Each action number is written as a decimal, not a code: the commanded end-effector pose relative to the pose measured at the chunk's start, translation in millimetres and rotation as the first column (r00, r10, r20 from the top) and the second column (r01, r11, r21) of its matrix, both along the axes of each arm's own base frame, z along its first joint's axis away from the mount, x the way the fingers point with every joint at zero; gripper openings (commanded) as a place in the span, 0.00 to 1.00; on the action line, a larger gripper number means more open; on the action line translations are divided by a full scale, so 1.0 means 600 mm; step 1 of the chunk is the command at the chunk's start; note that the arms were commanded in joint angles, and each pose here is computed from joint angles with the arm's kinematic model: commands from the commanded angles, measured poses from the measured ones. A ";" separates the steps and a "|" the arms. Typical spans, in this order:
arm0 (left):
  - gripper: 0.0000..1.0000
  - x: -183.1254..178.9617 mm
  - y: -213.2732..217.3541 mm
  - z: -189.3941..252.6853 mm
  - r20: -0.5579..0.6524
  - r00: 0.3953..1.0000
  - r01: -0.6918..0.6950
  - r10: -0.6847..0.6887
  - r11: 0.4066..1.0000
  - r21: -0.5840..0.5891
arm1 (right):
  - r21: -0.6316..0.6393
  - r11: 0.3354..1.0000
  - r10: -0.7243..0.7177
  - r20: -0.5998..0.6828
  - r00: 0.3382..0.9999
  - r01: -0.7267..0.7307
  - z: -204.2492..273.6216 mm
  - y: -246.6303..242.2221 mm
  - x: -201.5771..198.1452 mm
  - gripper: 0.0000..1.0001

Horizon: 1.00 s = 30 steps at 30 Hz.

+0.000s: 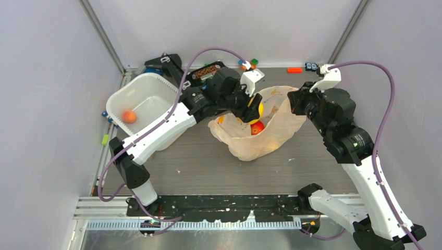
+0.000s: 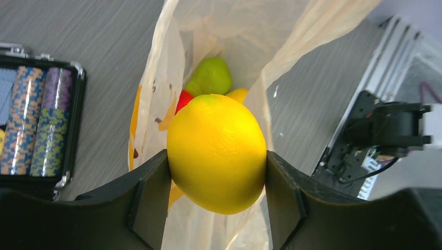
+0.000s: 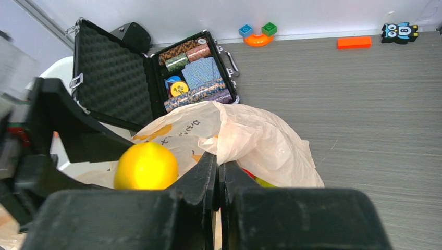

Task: Place the fake fruits into the plastic bag and tie a complex knot
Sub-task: Place the fake fruit in the plastic bag.

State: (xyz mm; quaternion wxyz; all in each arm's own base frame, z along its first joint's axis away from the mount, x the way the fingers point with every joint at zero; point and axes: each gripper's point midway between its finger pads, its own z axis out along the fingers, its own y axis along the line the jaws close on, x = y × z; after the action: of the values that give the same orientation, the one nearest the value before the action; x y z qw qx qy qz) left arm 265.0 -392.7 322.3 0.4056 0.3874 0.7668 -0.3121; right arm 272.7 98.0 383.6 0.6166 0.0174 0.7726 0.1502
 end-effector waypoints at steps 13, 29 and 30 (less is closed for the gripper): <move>0.74 0.017 0.009 -0.069 -0.005 1.000 -0.022 0.022 0.995 0.096 | 0.023 1.000 0.005 0.030 1.000 -0.006 0.022 0.005 0.007 0.05; 0.84 0.022 0.020 -0.005 0.049 0.998 -0.040 0.038 0.998 0.046 | 0.017 1.000 -0.007 0.028 1.000 0.006 0.020 0.001 0.009 0.05; 0.84 0.023 0.025 0.011 0.070 0.997 -0.048 0.045 0.998 0.040 | 0.015 1.000 -0.008 0.029 1.000 0.007 0.020 0.000 0.008 0.05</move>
State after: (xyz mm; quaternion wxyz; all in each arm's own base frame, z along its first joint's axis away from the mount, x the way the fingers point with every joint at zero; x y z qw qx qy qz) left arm 274.5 -383.4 269.6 0.3688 0.3936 0.7996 -0.2640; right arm 277.1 100.2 378.5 0.6093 0.0176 0.7786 0.1492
